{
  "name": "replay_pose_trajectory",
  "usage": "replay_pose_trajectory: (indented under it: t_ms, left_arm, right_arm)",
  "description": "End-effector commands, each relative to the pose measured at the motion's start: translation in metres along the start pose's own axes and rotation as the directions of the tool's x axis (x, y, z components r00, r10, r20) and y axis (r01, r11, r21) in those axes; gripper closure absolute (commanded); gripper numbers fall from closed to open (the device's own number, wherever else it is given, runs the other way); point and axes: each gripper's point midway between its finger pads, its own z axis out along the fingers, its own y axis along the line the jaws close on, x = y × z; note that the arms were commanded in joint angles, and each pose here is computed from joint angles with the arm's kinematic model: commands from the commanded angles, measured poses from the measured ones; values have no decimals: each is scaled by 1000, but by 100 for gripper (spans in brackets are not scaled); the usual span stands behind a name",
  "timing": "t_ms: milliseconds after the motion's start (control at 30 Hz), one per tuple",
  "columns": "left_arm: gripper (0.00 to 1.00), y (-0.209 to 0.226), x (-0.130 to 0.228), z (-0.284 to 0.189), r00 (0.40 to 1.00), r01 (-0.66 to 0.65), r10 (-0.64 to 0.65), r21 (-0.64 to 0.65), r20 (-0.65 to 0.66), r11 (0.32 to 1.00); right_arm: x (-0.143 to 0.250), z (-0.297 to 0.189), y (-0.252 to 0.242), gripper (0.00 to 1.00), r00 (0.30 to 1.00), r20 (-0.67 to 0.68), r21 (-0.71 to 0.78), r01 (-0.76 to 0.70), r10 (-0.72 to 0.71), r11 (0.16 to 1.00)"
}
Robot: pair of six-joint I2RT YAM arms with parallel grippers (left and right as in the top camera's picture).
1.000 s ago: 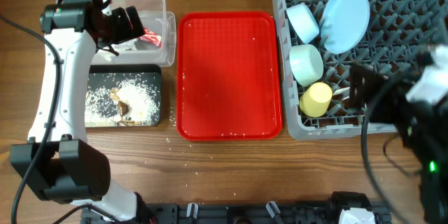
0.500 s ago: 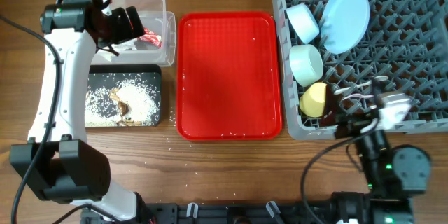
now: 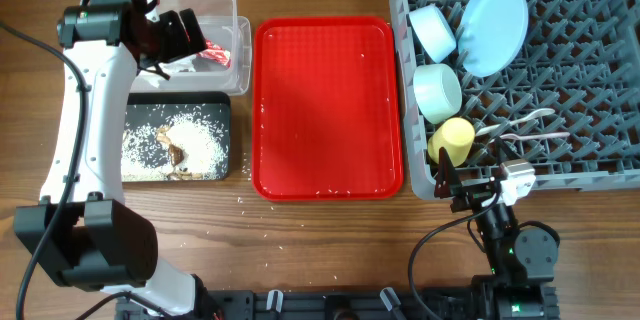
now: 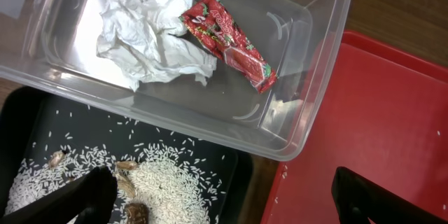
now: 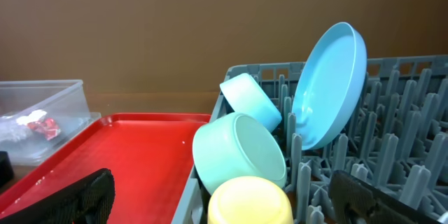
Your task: Sort waste into correct bins and load items into the dishwasher rack
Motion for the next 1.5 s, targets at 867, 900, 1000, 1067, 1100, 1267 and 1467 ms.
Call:
replay_pose_trajectory:
  t_ms: [867, 900, 1000, 1067, 1100, 1267, 1467]
  left_arm:
    - [0, -29, 35, -109, 844, -321, 175, 217, 506, 922]
    - [0, -26, 46, -105, 824, -314, 144, 229, 548, 922]
    - [0, -11, 86, -93, 742, -302, 63, 249, 668, 920]
    - [0, 7, 112, -82, 683, -239, -31, 264, 730, 934]
    - [0, 14, 122, -76, 663, -212, -67, 273, 746, 939]
    - [0, 34, 156, -61, 573, -191, -115, 269, 812, 944]
    - [0, 40, 170, -50, 551, -193, -121, 268, 825, 944]
  right_arm:
    - [-2, 0, 9, 0, 1000, 10, -31, -12, 12, 999]
    - [-2, 0, 9, 0, 1000, 10, -31, -12, 12, 999]
    - [-2, 0, 9, 0, 1000, 10, -31, -12, 13, 999]
    - [-2, 0, 9, 0, 1000, 10, -31, -12, 12, 999]
    - [-2, 0, 9, 0, 1000, 10, -31, -12, 13, 999]
    - [-2, 0, 9, 0, 1000, 10, -31, -12, 13, 999]
    - [-2, 0, 9, 0, 1000, 10, -31, -12, 12, 999]
